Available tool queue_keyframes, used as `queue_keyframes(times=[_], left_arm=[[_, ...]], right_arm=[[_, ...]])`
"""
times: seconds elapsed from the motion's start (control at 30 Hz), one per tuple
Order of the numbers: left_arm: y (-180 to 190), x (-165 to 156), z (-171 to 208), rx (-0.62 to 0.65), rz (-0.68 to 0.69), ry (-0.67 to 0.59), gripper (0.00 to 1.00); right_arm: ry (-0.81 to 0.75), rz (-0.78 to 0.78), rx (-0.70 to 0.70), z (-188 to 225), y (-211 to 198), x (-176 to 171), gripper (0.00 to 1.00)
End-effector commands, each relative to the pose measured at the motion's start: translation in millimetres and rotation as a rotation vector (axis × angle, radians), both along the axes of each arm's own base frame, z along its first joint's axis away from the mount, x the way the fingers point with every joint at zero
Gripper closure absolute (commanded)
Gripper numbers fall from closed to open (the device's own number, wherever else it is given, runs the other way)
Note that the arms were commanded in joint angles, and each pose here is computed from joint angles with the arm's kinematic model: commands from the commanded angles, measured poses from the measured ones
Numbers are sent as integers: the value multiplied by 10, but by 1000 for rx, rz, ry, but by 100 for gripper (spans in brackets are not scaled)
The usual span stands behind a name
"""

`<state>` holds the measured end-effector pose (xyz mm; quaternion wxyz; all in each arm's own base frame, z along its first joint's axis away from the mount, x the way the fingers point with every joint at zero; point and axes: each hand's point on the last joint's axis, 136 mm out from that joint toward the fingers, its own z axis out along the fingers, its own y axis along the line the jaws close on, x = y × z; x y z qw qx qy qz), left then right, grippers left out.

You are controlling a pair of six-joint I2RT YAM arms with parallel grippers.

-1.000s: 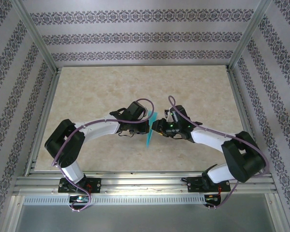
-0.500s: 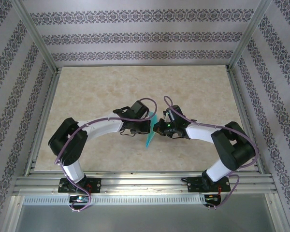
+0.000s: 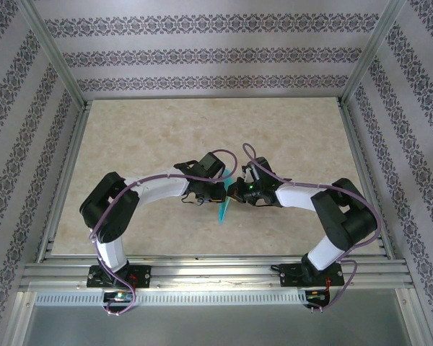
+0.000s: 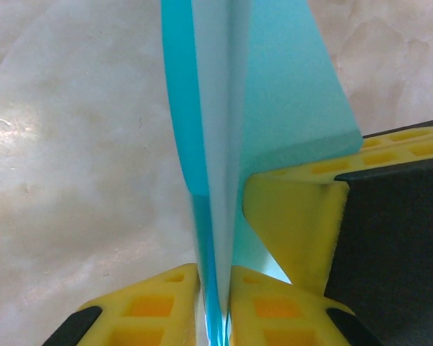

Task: Fold a paper plane with a square sheet of paper (pick it up from the middle)
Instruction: Move a paper plane to the center of the table.

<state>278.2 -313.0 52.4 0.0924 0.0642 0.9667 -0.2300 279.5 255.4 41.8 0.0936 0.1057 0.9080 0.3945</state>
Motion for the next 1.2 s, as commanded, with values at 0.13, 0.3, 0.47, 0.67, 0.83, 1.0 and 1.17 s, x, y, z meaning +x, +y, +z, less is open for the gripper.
queue_keyframes(times=[0.13, 0.3, 0.47, 0.67, 0.83, 1.0, 1.17], left_arm=[[-11, -41, 15, 44, -29, 1, 77], [61, -19, 61, 82, -22, -28, 74], [133, -10, 63, 122, -11, -38, 69], [162, -10, 85, 125, 0, -52, 62], [198, 3, 160, 123, 12, -79, 56], [194, 20, 282, 99, 20, -117, 54], [41, 2, 382, -5, 2, -135, 59]], right_arm=[[5, 17, 6, -45, 15, -33, 100], [7, 15, 1, -64, 5, -39, 100], [13, 16, 0, -93, 4, -47, 100], [23, 11, -12, -148, -14, -56, 100], [26, 9, -13, -174, -22, -57, 100], [26, 10, -8, -170, -12, -55, 100], [25, 11, -6, -157, -11, -57, 100]])
